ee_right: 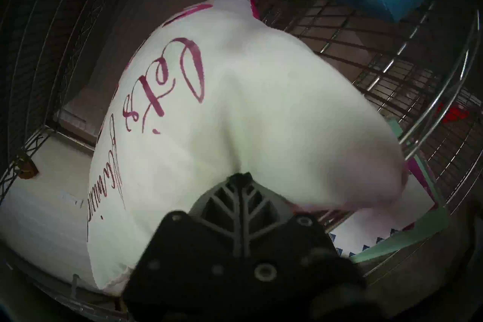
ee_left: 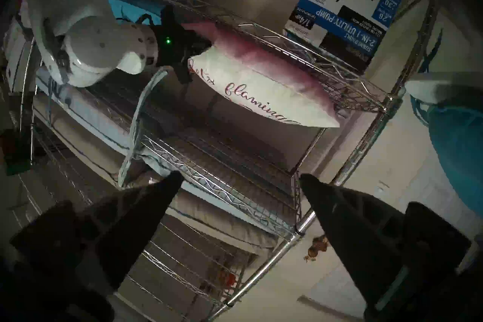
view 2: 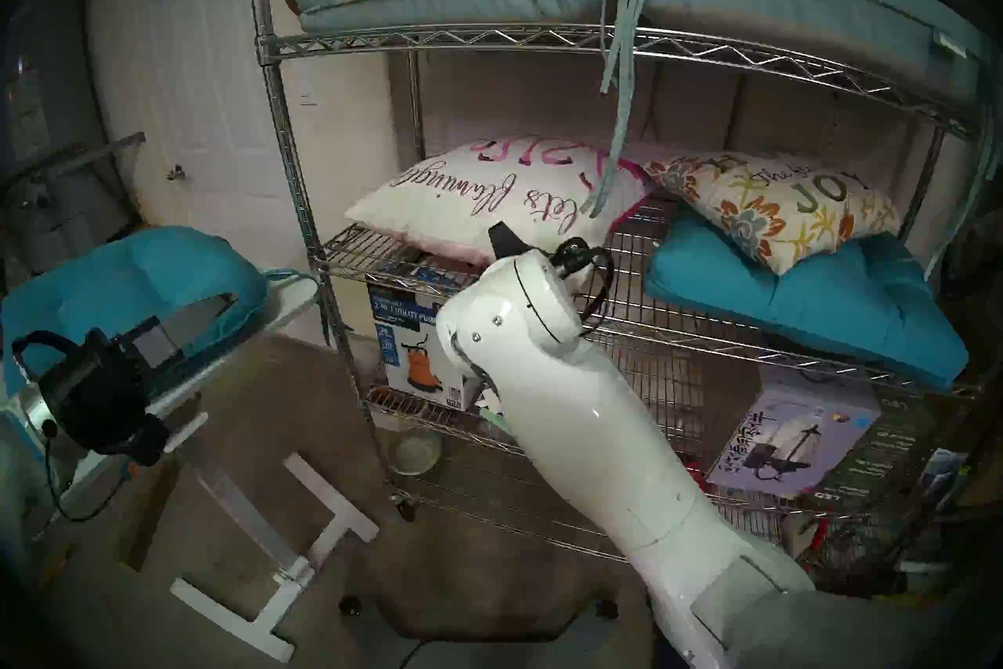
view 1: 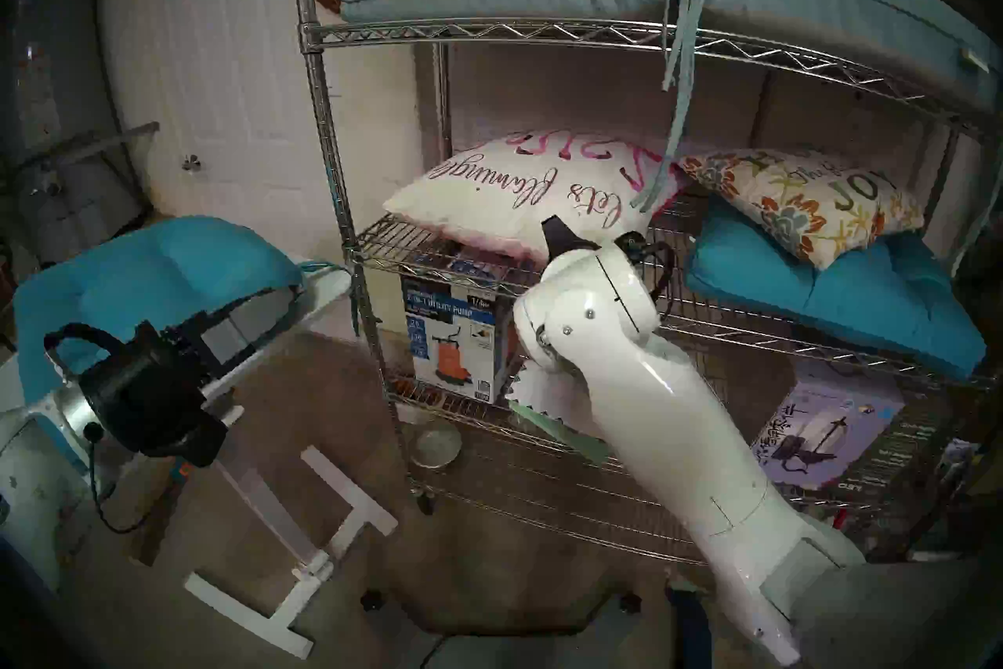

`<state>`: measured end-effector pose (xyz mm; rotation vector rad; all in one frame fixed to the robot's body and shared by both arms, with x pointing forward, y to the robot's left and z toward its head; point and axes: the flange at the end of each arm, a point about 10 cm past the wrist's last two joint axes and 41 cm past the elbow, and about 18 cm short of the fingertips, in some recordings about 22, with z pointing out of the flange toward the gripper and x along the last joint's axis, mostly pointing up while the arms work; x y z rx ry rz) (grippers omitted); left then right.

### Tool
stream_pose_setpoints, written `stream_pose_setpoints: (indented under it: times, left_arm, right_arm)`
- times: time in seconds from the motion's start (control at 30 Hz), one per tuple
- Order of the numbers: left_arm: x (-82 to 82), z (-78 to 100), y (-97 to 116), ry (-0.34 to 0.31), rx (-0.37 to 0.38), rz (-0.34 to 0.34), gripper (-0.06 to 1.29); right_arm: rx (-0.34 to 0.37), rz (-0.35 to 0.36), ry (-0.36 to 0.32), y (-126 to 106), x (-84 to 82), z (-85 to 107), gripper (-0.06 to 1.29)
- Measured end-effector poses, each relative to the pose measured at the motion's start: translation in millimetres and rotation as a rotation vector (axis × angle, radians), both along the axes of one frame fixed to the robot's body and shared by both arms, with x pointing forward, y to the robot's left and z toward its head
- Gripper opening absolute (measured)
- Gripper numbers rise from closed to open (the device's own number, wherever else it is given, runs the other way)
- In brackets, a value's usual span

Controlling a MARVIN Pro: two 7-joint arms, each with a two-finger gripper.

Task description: Put cushion on the shelf

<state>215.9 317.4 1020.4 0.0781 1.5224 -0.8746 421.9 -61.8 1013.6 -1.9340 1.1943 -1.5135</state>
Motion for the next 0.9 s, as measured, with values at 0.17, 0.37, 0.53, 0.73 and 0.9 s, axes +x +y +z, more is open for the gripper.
stream_pose_setpoints:
  times: [0.17,0.37,0.53,0.73,0.9]
  left_arm:
    - [-0.4,-0.1,0,-0.002,-0.001,-0.001,1.27]
    - [-0.7,-0.2,0,-0.004,-0.001,-0.001,1.27]
    - [-0.9,-0.2,0,-0.005,-0.001,-0.001,1.27]
    - [-1.1,-0.1,0,-0.008,-0.001,0.000,1.27]
    - [-1.2,0.1,0,-0.010,-0.002,0.000,1.27]
  right_arm:
    - [0.000,0.009,-0.002,2,4.8,0.7,-0.03]
    - [0.018,0.020,-0.020,6,3.0,8.7,-0.01]
    - [0.061,0.033,-0.071,11,-10.6,28.6,1.17]
    - [0.097,0.047,-0.103,18,-32.9,46.2,1.21]
    - [0.122,0.053,-0.116,20,-54.1,57.5,1.21]
